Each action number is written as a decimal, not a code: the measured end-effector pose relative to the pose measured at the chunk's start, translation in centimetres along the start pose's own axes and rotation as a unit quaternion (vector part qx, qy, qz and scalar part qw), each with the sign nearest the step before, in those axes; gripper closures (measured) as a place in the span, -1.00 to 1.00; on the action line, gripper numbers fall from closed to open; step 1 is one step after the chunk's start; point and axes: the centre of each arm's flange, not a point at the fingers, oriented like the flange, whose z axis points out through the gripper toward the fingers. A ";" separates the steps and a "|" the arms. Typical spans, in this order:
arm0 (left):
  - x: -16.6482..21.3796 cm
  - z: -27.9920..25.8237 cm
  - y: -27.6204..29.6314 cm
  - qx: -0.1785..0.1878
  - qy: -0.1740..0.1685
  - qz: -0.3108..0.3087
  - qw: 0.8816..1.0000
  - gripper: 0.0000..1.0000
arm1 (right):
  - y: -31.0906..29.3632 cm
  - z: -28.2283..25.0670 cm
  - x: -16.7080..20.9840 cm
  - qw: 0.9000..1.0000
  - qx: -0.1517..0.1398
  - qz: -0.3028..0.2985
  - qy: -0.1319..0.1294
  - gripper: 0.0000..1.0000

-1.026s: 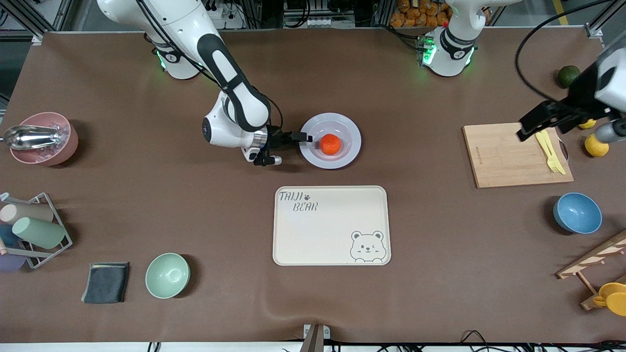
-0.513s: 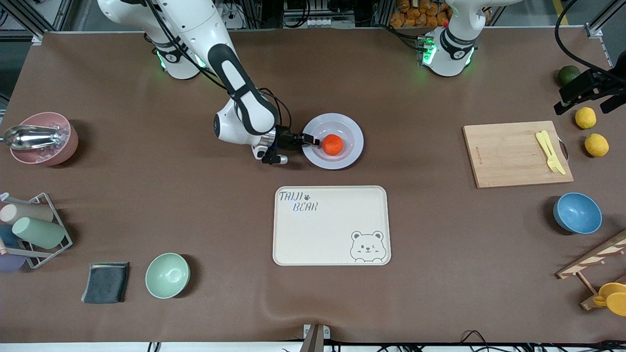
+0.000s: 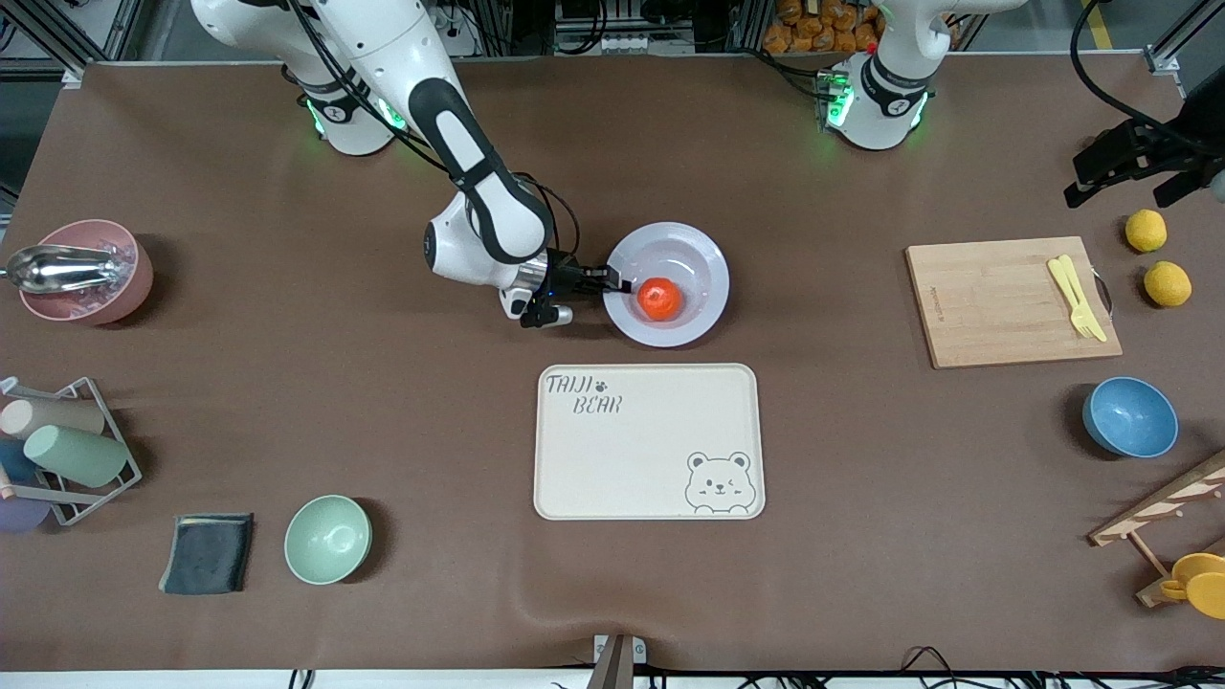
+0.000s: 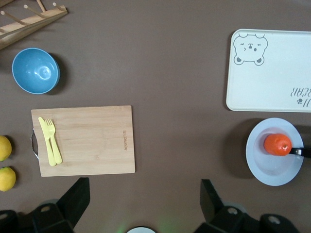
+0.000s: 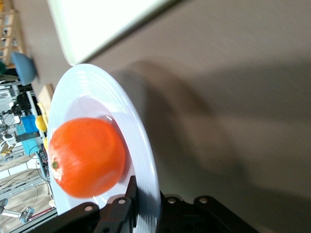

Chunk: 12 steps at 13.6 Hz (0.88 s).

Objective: Place orange and plate with both arms
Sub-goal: 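Slide the plate with the right gripper onto the bear tray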

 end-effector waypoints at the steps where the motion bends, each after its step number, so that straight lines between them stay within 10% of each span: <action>1: 0.2 0.4 0.1 0.000 -0.003 0.001 1.000 -1.00 | -1.1 -0.3 0.7 1.000 0.008 -0.015 0.007 0.81; 7: 0.6 1.0 -0.2 0.000 -0.009 -0.003 1.000 -1.00 | -4.2 -6.6 10.3 0.989 0.011 -0.127 0.071 0.81; 12: 0.7 1.0 -0.3 0.000 -0.008 -0.003 1.000 -1.00 | -2.1 -9.0 16.6 0.985 -0.037 -0.152 0.068 0.81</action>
